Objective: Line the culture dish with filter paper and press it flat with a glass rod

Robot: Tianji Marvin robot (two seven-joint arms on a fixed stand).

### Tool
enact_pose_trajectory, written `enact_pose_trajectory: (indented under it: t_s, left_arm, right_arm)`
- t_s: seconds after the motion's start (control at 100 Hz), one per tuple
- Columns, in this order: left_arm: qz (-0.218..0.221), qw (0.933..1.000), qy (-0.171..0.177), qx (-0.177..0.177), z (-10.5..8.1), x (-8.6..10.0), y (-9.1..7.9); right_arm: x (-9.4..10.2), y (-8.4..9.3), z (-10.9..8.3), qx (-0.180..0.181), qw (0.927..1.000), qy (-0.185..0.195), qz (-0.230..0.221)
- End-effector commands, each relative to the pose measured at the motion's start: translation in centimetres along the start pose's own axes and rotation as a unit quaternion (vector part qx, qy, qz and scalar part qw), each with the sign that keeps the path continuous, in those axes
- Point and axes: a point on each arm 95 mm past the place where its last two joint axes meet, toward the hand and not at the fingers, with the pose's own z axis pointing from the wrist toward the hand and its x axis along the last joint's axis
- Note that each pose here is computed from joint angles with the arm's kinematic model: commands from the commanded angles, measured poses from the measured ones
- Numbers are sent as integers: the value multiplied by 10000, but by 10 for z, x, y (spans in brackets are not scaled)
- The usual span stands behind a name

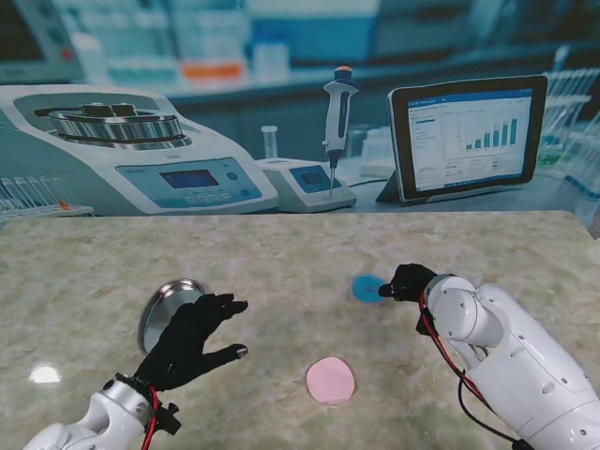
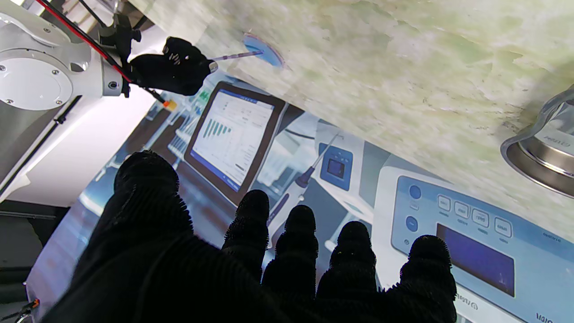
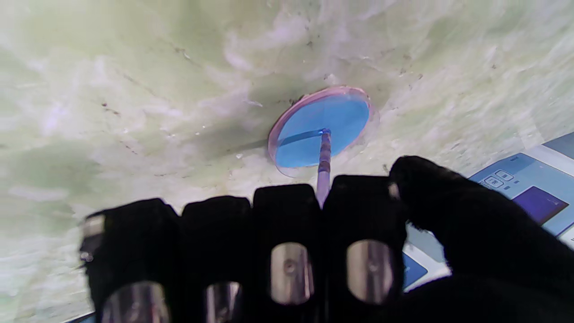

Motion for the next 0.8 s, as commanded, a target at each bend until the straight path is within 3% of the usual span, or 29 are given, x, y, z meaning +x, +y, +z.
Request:
enact_pose_trajectory:
  t_s: [0.0, 0.45, 0.79]
  left_arm:
    - [-9, 10000, 7, -14, -1, 0, 1]
    - [-53, 10000, 32, -30, -2, 0, 2]
    - [-69, 9994, 342, -53, -5, 7, 5]
  right_arm:
    - [-3, -6, 1, 125, 9999, -99, -20]
    - [-11, -5, -6, 84, 9991, -393, -110]
    - [0, -1, -16, -130, 9998, -14, 124]
